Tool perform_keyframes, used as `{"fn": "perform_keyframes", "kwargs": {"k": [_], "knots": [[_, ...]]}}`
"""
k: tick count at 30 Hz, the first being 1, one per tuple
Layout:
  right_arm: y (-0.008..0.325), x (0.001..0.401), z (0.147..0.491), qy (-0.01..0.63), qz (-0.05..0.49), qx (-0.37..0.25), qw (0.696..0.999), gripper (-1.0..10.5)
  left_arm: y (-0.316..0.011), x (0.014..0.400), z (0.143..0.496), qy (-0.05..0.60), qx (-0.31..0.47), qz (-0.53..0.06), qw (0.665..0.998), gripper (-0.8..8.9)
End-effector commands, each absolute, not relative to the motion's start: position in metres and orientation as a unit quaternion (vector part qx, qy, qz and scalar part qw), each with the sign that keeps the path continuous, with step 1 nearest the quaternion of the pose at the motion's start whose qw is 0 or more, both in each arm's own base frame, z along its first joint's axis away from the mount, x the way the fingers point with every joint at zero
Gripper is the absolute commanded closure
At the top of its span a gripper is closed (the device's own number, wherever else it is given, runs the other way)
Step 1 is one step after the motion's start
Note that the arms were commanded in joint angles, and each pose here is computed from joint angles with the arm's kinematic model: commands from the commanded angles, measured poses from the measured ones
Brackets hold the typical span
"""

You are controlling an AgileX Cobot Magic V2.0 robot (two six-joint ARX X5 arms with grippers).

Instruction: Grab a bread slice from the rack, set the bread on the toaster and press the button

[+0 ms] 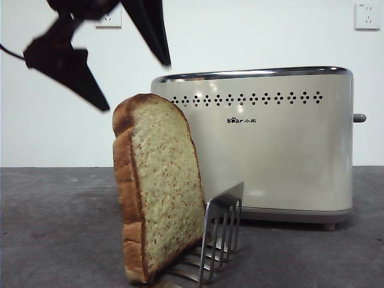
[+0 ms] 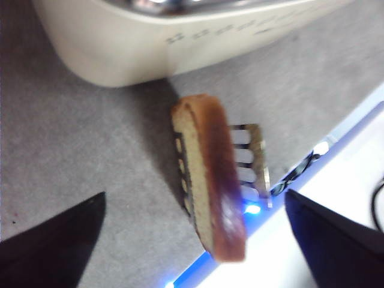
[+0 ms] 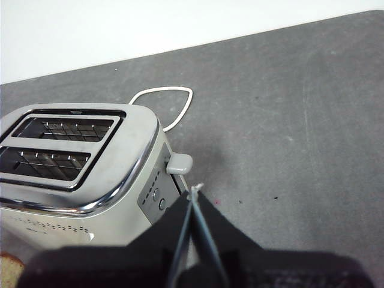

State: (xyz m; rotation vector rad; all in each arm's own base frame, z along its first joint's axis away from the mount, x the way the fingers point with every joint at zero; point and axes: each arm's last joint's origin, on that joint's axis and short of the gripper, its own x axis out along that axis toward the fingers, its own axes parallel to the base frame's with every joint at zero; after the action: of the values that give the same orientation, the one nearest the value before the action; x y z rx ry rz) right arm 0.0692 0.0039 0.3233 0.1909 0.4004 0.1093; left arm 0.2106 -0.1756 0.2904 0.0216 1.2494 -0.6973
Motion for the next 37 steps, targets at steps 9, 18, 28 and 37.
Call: {"fn": "perform_keyframes", "kwargs": {"k": [9,18,28,37], "knots": [[0.004,0.07,0.325,0.196,0.056,0.089,0.975,9.5,-0.203,0.217,0.26,0.6,0.043,-0.318,0.733,2.96],[0.004,0.07,0.325,0.196,0.056,0.089,0.975,9.5,-0.209,0.219,0.258,0.593,0.043,-0.325,0.736,5.82],[0.004,0.07,0.325,0.196,0.056,0.089,0.975,9.5,-0.208,0.217,0.263,0.592,0.043,-0.325,0.736,6.02],[0.004,0.07,0.324,0.197,0.056,0.091,0.975,9.5,-0.211,0.215,0.27,0.583,0.051,-0.338,0.737,8.19]]}}
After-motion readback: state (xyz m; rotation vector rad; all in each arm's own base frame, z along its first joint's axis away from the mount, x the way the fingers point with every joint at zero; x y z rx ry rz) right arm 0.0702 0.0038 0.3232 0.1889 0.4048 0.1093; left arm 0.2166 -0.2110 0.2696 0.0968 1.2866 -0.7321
